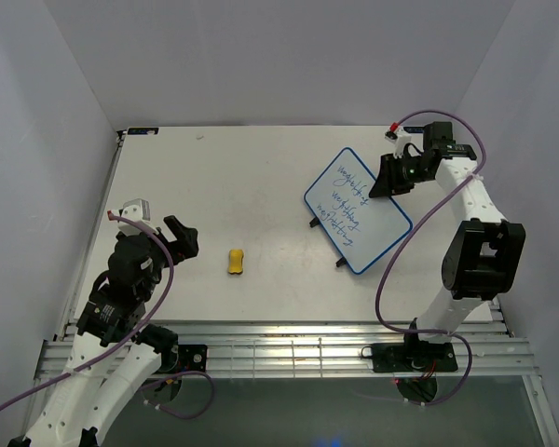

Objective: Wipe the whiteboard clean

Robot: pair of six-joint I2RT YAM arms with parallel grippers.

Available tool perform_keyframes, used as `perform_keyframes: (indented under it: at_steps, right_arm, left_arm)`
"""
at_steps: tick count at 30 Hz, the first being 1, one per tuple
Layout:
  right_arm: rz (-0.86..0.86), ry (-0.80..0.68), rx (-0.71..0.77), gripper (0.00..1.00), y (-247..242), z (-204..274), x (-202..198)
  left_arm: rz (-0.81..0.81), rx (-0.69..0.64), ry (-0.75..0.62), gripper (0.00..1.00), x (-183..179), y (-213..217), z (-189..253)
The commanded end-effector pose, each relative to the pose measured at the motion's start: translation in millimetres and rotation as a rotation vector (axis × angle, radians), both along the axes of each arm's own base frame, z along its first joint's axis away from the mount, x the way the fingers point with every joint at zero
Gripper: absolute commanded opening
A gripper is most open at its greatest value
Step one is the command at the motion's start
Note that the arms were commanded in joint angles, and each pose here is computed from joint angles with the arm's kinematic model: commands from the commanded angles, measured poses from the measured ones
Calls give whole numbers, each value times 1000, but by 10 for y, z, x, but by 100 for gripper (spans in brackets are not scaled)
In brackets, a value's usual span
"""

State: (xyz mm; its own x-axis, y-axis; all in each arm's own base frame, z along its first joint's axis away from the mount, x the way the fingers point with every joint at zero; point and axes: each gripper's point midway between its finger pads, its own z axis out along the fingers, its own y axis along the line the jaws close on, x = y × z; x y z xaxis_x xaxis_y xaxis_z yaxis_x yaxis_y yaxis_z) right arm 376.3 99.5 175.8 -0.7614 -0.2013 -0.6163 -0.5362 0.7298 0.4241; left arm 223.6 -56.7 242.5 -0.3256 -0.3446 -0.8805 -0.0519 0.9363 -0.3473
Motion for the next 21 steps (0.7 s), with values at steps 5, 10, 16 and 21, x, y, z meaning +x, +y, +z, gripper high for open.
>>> perform_keyframes:
  at_steps: [5, 10, 16, 21]
  right_arm:
    - [-4, 13, 8, 32, 25, -32, 25]
    - [-5, -5, 5, 11, 20, 28, 31]
    - [-46, -65, -17, 8, -26, 259, 45]
    - [-120, -138, -26, 8, -75, 562, 12]
  left_arm:
    - [-5, 4, -8, 98, 4, -7, -5]
    - [-5, 4, -8, 98, 6, -8, -2]
    - [15, 9, -8, 98, 8, 27, -2]
    - [57, 8, -1, 98, 0, 95, -14]
